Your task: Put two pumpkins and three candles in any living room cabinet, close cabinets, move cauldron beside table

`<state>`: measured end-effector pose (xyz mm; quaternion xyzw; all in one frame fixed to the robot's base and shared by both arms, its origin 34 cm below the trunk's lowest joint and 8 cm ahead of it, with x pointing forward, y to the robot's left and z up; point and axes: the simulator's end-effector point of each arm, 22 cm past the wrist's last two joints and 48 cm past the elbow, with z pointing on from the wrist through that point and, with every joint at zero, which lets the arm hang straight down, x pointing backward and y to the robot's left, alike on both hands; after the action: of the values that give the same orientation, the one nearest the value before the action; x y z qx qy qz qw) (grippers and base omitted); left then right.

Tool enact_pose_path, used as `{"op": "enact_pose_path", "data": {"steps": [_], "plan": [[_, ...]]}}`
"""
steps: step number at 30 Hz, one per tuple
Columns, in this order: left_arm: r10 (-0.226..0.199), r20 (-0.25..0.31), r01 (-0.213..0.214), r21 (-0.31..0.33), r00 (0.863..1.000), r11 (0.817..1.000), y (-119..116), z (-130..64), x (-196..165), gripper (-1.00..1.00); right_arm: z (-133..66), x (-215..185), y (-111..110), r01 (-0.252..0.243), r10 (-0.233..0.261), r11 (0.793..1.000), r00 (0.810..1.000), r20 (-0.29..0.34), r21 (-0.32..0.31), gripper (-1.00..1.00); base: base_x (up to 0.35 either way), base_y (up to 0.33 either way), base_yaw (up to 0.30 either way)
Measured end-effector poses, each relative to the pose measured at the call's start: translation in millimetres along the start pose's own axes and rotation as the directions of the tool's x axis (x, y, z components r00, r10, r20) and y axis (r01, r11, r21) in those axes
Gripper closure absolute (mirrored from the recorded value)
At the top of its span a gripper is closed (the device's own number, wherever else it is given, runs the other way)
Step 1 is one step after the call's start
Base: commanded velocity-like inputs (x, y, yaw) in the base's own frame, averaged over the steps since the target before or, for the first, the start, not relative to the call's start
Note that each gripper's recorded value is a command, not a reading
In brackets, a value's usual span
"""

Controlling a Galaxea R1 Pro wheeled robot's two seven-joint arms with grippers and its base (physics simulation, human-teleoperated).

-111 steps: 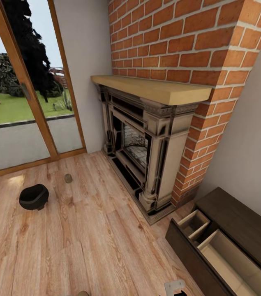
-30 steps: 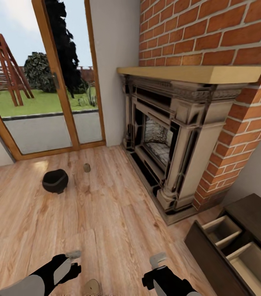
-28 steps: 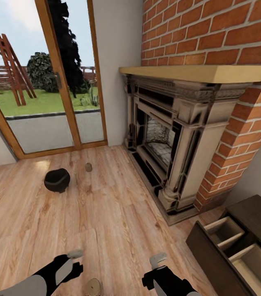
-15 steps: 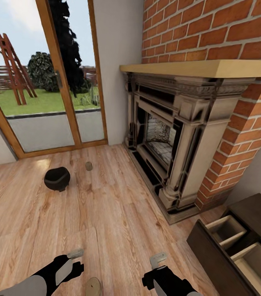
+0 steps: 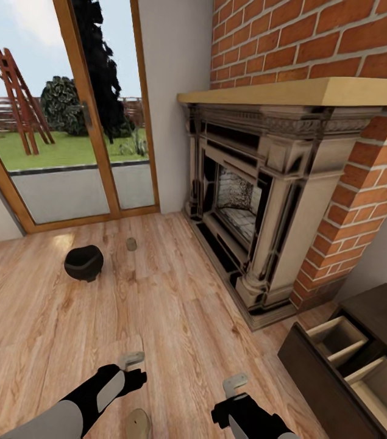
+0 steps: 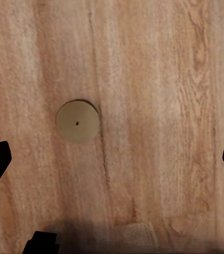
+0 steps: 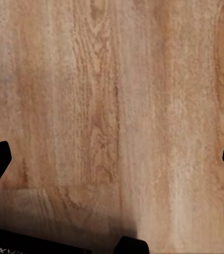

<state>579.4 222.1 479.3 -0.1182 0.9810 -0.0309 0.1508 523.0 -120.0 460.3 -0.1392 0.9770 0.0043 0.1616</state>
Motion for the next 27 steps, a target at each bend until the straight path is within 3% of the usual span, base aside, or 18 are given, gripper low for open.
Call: {"op": "enact_pose_path", "data": {"steps": [10, 27], "plan": [[-0.002, 0.006, 0.002, 0.001, 1.000, 1.000, 5, 17.0, 5, -1.00, 17.3, 6, 1, -0.001, 0.001, 1.000, 1.000, 0.009, 0.000, -1.00, 0.000, 0.000, 0.024], [-0.010, 0.033, 0.010, 0.001, 0.999, 1.000, 14, 44.1, 4, -1.00, 47.2, 21, 4, 0.000, 0.000, 1.000, 1.000, 0.008, 0.000, -1.00, 0.000, 0.000, 0.254]]}}
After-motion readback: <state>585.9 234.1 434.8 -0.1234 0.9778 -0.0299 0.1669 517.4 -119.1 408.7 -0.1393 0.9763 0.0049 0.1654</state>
